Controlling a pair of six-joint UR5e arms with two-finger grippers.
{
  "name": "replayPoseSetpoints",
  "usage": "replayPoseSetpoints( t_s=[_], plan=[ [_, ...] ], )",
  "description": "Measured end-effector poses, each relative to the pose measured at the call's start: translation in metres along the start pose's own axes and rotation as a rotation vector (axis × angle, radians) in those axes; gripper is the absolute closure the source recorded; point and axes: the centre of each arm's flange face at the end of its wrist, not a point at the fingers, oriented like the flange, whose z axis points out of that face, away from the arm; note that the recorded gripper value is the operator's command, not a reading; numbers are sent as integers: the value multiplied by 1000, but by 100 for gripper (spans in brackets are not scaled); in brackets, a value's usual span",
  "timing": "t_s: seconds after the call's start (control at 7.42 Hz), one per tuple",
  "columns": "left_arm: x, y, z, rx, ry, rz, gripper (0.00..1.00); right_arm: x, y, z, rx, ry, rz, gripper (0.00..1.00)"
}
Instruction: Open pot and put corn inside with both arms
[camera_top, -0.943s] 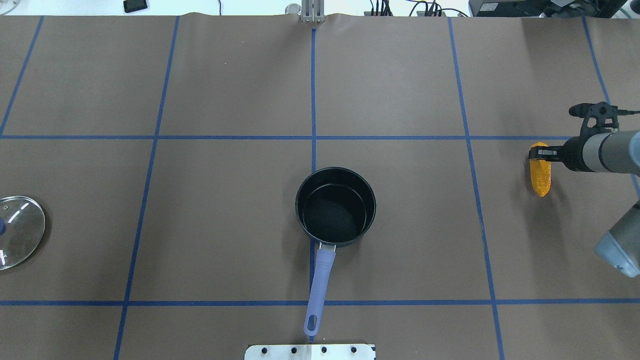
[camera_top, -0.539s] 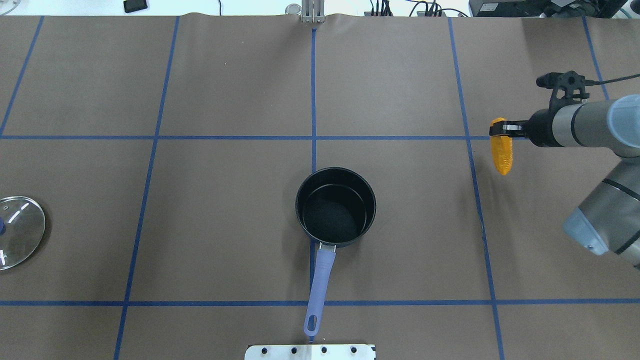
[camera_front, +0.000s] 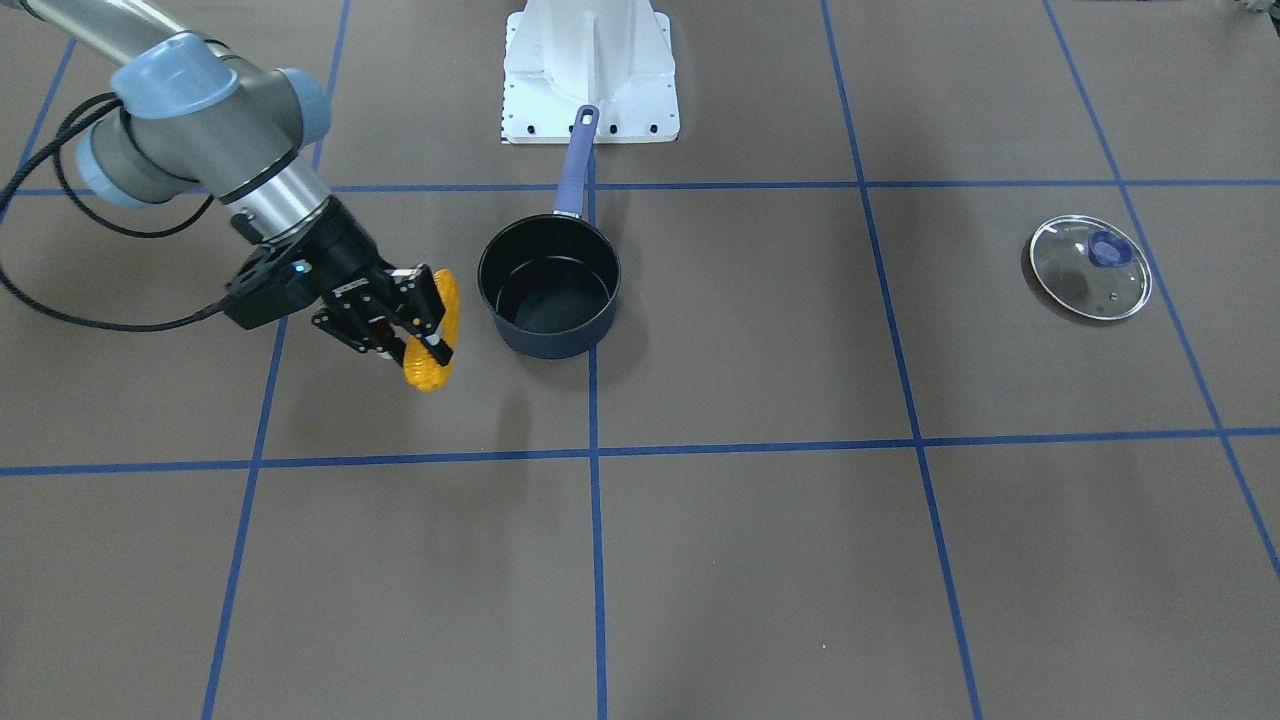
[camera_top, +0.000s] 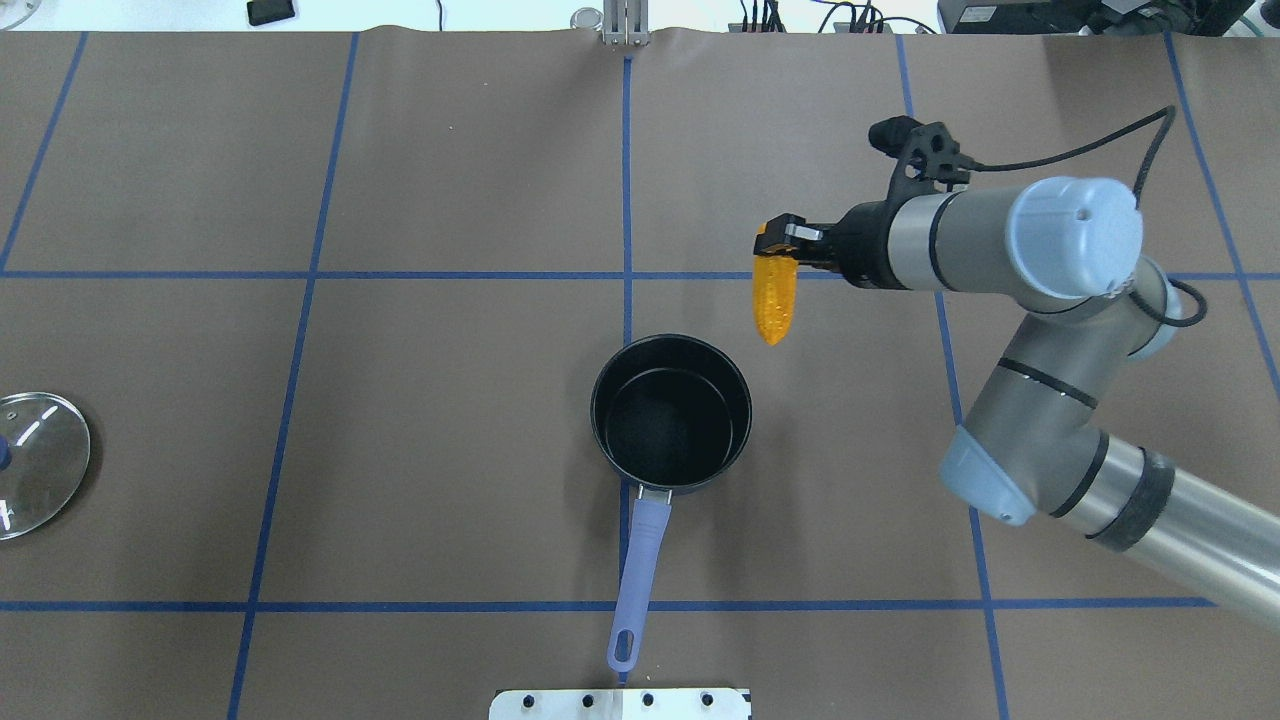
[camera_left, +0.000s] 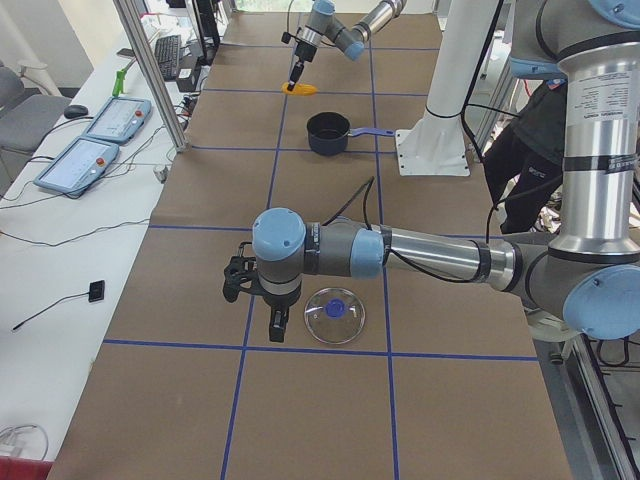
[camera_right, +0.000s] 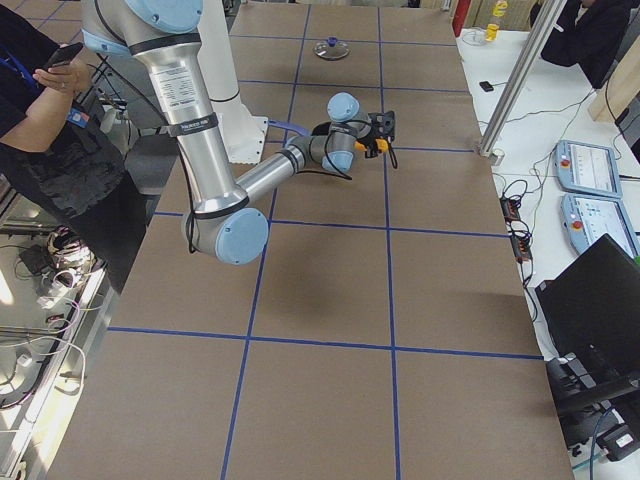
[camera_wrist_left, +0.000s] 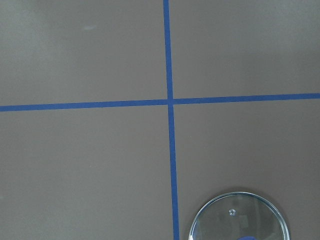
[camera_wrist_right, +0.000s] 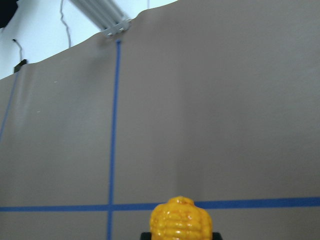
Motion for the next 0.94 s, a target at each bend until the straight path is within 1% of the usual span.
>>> replayPoseSetpoints(
  t_s=[0.13, 0.27, 0.4, 0.54, 0.67, 0.94],
  plan=[
    [-1, 0, 1, -2, 0, -2, 1, -23, 38, 16, 15, -18, 1, 100],
    [-1, 0, 1, -3, 0, -3, 1, -36, 66, 25, 20, -26, -2, 94],
    [-1, 0, 2, -5, 0, -3, 1, -42, 84, 30, 15, -29, -6, 66],
    [-1, 0, 2, -6, 0, -3, 1, -43, 93, 33, 10, -26, -9, 1],
    [-1, 0, 2, -6, 0, -3, 1, -41, 97, 35, 14, -11, -11, 0],
    [-3, 3, 4, -10, 1, -7, 1, -46, 98, 31, 40, 46, -16, 0]
  ],
)
